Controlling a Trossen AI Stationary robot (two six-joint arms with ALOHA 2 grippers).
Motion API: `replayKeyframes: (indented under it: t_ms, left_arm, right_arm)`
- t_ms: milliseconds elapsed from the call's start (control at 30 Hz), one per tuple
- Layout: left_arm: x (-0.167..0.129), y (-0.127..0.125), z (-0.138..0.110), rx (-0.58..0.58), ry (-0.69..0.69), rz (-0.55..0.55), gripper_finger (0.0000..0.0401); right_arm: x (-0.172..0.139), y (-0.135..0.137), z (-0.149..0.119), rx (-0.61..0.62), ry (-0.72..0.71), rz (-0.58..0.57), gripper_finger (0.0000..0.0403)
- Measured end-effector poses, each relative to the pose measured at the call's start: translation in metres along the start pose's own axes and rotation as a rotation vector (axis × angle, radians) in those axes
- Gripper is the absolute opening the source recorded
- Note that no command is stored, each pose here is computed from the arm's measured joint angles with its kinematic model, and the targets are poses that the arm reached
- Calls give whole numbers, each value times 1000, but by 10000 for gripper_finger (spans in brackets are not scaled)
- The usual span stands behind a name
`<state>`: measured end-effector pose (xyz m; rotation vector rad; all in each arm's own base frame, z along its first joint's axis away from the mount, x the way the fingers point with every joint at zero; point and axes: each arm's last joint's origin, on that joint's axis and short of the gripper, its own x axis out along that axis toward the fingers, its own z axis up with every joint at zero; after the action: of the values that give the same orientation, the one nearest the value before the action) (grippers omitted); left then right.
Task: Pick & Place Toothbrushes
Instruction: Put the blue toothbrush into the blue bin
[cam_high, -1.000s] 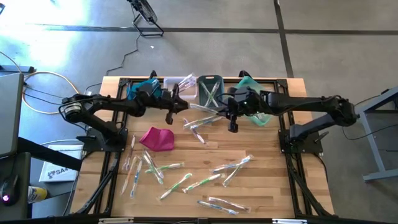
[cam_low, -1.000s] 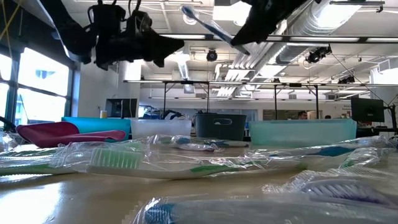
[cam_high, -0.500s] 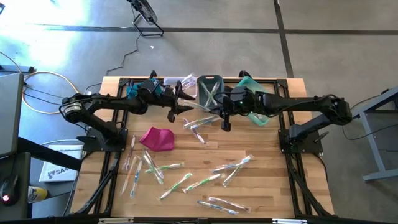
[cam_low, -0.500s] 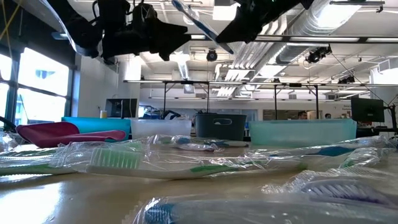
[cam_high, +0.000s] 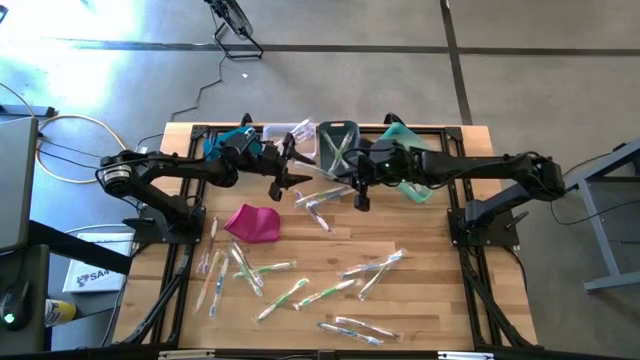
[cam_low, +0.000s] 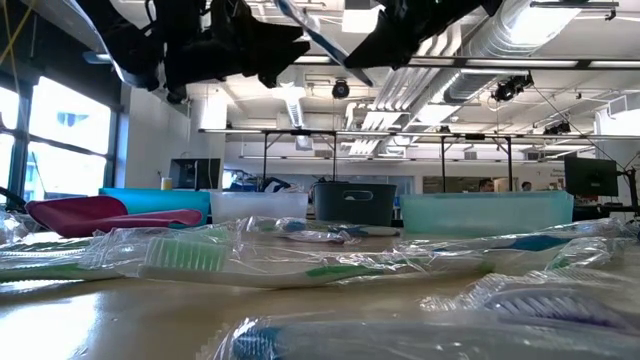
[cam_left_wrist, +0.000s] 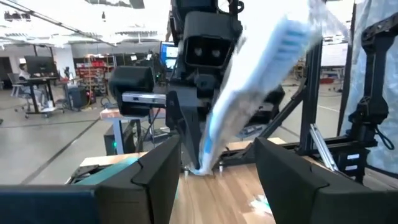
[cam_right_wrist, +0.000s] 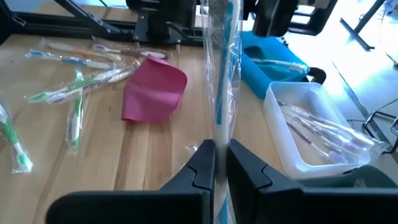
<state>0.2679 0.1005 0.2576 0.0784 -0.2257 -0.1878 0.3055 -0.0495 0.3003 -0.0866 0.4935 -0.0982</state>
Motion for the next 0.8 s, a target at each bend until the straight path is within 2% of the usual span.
replayKeyframes:
  t_ms: [300, 533, 800]
  left_arm:
    - [9, -7, 5, 1, -21, 6, 200]
    - [16, -16, 9, 66, -36, -31, 200]
    - [16, -14, 2, 34, 23, 12, 200]
  right_arm:
    - [13, 1, -7, 6, 40, 5, 14]
    - [13, 0, -7, 3, 42, 1, 14]
    - [13, 0, -7, 5, 41, 0, 14]
